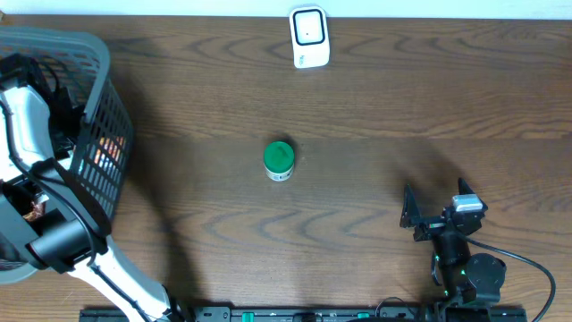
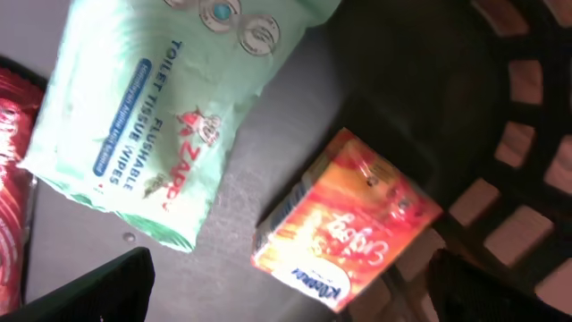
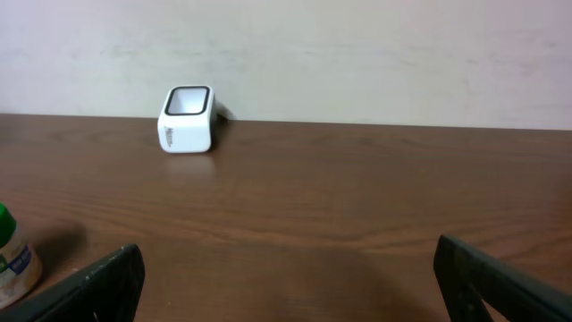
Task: Scan the item barcode
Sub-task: 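Grasp the mint-green wipes pack in the basket with the left gripper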
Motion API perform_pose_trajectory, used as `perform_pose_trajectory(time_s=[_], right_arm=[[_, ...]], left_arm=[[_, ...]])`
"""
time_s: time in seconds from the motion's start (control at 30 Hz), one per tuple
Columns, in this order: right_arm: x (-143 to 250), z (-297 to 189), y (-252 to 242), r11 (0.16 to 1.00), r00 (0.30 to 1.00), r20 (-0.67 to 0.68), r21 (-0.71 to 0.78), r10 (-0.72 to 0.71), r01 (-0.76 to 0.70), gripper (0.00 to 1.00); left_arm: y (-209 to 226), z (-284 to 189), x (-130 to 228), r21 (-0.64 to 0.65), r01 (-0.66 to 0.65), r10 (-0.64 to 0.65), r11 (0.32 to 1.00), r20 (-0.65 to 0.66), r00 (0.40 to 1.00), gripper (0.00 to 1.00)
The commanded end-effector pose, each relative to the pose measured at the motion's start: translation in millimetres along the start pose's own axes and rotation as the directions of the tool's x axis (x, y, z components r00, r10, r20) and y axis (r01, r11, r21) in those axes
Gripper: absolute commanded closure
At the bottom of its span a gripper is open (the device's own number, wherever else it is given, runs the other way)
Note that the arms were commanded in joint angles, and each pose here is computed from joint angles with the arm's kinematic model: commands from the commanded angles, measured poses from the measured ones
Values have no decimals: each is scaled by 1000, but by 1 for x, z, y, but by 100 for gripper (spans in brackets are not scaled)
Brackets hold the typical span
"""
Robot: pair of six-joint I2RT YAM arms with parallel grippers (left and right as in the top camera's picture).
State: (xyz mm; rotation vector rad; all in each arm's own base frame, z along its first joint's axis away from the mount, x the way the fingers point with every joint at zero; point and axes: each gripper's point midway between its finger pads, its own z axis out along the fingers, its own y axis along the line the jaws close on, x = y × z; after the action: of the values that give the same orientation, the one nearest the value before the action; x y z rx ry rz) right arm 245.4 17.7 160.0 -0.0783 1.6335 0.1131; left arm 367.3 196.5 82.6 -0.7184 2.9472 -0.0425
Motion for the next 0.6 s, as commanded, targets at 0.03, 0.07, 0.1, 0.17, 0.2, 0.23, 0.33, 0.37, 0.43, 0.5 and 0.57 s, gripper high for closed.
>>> perform_pose_trajectory(time_s=[0.03,0.07,0.1,0.17,0.2,0.23,0.33,0.37,0.43,0.5,0.57], right_arm=[[2,0,1,1000,1000,-7,-5,14,-15,1],[2,0,1,1000,1000,-7,-5,14,-15,1],[2,0,1,1000,1000,-8,-4,15,-15,1],[2,0,1,1000,1000,-8,-5,15,-15,1],[2,0,1,1000,1000,-8,-5,15,-15,1],[2,0,1,1000,1000,-8,-5,15,-15,1],[2,0,1,1000,1000,-8,-5,15,-15,1],[2,0,1,1000,1000,-8,-5,15,-15,1],[2,0,1,1000,1000,-8,-5,15,-15,1],[2,0,1,1000,1000,-8,-5,15,-15,1],[2,0,1,1000,1000,-8,-5,15,-15,1]], left_arm=[[-17,2,10,77,-75,77,994,-27,997,2],[-17,3,10,77,-78,80,994,-29,996,2],[-17,3,11,77,-80,83,994,-31,996,2],[-17,4,11,78,-80,83,994,-36,996,2],[-17,5,12,81,-79,82,994,-38,996,2],[-19,6,12,90,-84,88,992,-39,995,2],[-19,10,13,94,-83,88,992,-48,995,2],[-19,11,13,94,-81,86,992,-52,995,2],[-13,15,12,62,-42,46,997,-60,997,2],[-1,18,9,-13,40,-40,999,-53,998,2],[6,17,4,-55,85,-87,995,-30,996,2]])
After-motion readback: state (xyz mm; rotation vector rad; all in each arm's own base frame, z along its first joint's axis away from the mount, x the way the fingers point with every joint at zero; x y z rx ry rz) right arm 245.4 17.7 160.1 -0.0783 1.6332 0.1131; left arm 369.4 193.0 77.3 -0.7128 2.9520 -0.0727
